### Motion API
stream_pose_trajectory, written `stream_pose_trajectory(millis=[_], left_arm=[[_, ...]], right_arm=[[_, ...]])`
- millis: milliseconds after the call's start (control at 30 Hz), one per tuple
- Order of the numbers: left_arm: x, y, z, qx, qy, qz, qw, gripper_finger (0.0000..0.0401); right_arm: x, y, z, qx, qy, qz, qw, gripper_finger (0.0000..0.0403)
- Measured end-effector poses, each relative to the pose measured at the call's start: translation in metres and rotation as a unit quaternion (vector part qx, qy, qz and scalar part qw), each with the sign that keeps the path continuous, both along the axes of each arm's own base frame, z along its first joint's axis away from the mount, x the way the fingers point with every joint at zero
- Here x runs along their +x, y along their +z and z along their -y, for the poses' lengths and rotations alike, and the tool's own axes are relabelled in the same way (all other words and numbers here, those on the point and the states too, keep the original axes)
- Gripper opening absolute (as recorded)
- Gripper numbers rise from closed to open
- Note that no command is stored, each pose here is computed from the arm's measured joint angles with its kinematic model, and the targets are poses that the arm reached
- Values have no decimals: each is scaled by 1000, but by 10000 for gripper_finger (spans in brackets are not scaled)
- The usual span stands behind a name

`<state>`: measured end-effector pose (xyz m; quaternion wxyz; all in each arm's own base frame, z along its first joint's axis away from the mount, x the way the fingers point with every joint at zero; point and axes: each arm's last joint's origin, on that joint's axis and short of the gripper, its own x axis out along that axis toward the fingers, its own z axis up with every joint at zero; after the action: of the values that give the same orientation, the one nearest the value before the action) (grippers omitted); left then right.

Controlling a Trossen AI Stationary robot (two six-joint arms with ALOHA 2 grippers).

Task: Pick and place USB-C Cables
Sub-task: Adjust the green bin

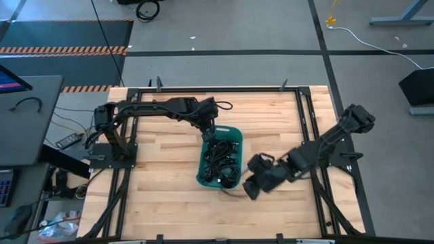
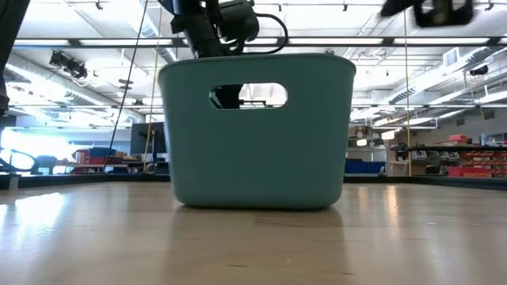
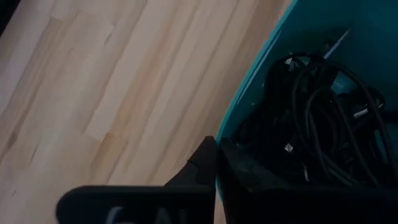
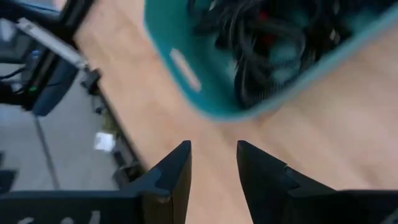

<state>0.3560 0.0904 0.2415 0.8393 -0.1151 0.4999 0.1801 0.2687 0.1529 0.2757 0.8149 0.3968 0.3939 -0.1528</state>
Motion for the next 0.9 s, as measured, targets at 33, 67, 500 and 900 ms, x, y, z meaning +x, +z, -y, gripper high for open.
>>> stream_pose_trajectory(millis=[33, 67, 500, 900], left_arm=[[0, 0, -1, 0, 2, 0, 1000, 5], [0, 0, -1, 1, 3, 0, 1000, 6], [-1, 0, -4, 2, 6, 0, 1000, 8], [-1, 0, -4, 2, 6, 0, 1000, 9]], right_arm=[[3, -1, 6, -7, 2, -6, 1000, 135], [5, -3, 13, -15, 3, -15, 1000, 134], [11, -19, 70, -67, -38, -105, 991, 135], [11, -64, 76, -13, -29, -72, 997, 132]])
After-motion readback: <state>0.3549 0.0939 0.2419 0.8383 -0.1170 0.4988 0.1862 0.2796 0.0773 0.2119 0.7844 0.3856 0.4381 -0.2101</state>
